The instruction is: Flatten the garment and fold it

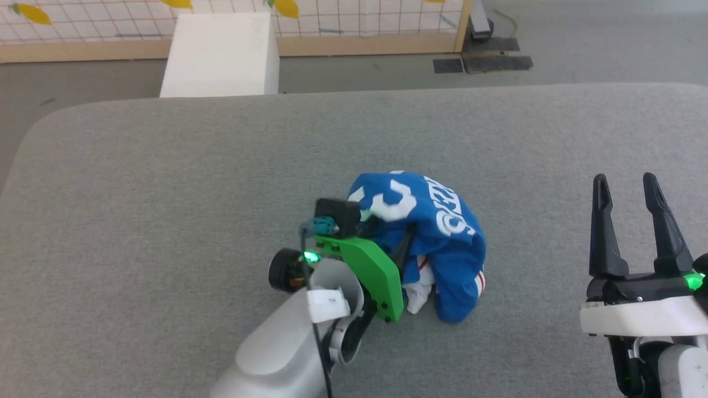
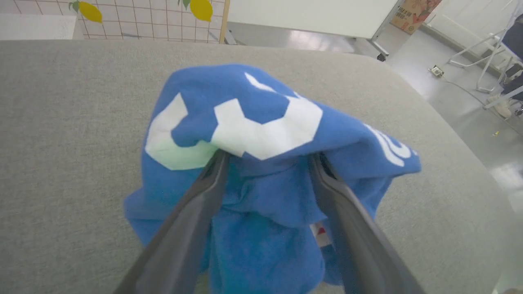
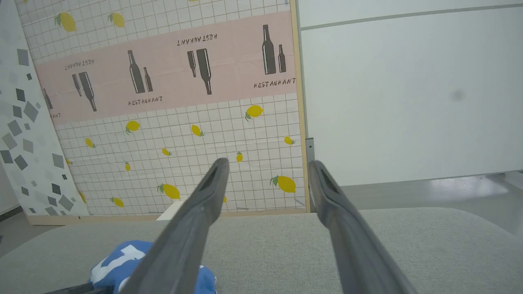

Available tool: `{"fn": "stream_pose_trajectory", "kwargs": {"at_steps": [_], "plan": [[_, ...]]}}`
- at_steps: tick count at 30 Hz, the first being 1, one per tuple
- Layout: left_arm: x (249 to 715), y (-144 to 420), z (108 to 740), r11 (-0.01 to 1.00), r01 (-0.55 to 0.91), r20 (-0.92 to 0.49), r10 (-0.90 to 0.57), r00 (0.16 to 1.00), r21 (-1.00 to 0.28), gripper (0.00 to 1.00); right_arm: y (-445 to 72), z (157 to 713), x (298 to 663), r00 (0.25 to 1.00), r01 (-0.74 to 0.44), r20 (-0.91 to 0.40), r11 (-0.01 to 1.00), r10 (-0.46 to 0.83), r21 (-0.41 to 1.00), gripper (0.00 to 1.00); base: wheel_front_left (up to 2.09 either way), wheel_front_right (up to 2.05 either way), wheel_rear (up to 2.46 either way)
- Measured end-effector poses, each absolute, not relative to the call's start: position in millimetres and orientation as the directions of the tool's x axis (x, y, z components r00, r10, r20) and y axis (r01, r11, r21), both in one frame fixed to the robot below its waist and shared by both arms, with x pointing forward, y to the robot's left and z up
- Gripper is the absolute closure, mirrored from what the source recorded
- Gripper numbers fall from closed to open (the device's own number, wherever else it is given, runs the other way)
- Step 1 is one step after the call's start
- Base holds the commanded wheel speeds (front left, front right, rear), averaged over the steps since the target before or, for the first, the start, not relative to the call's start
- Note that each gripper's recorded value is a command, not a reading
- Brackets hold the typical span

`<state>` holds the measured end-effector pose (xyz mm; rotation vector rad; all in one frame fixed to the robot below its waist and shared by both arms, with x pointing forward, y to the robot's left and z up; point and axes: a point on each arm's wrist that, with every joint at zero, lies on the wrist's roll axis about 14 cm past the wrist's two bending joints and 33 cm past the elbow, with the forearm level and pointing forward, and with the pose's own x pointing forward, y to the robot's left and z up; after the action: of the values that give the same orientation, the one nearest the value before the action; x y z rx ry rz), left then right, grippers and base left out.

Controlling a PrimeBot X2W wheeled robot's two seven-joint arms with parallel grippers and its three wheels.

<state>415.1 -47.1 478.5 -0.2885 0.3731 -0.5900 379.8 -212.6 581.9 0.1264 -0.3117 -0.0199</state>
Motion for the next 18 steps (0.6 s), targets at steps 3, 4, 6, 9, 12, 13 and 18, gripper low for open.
{"fn": "stream_pose_trajectory", "kwargs": {"at_steps": [3,4,6,9,12,13,18], "plan": [[420,-34,512,0.788,0.485,-0.143,-0.568,0.811,-0.380,0.00,-210,587,379,0.947,-0.010,0.319,0.992,-0.032,0.128,0.00,0.00,0.00,0.00],[421,-27,520,0.790,0.475,-0.113,-0.552,0.826,-0.388,0.00,-209,588,379,0.946,-0.013,0.323,0.992,-0.029,0.128,0.00,0.00,0.00,0.00],[422,-4,538,0.805,0.437,-0.041,-0.493,0.869,-0.403,0.00,-207,590,378,0.944,-0.020,0.329,0.991,-0.023,0.129,0.00,0.00,0.00,0.00],[420,33,566,0.836,0.390,0.091,-0.386,0.918,-0.386,0.00,-204,594,378,0.941,-0.032,0.339,0.991,-0.014,0.129,0.00,0.00,0.00,0.00],[410,59,587,0.856,0.371,0.209,-0.314,0.926,-0.359,0.00,-200,593,377,0.943,-0.044,0.334,0.991,-0.001,0.129,0.00,0.00,0.00,0.00],[404,64,590,0.858,0.373,0.230,-0.307,0.923,-0.353,0.00,-198,593,377,0.943,-0.049,0.332,0.990,0.004,0.129,0.00,0.00,0.00,0.00],[385,102,579,0.925,0.268,0.233,-0.208,0.950,-0.269,0.00,-192,591,375,0.947,-0.066,0.320,0.989,0.021,0.131,0.00,0.00,0.00,0.00]]}}
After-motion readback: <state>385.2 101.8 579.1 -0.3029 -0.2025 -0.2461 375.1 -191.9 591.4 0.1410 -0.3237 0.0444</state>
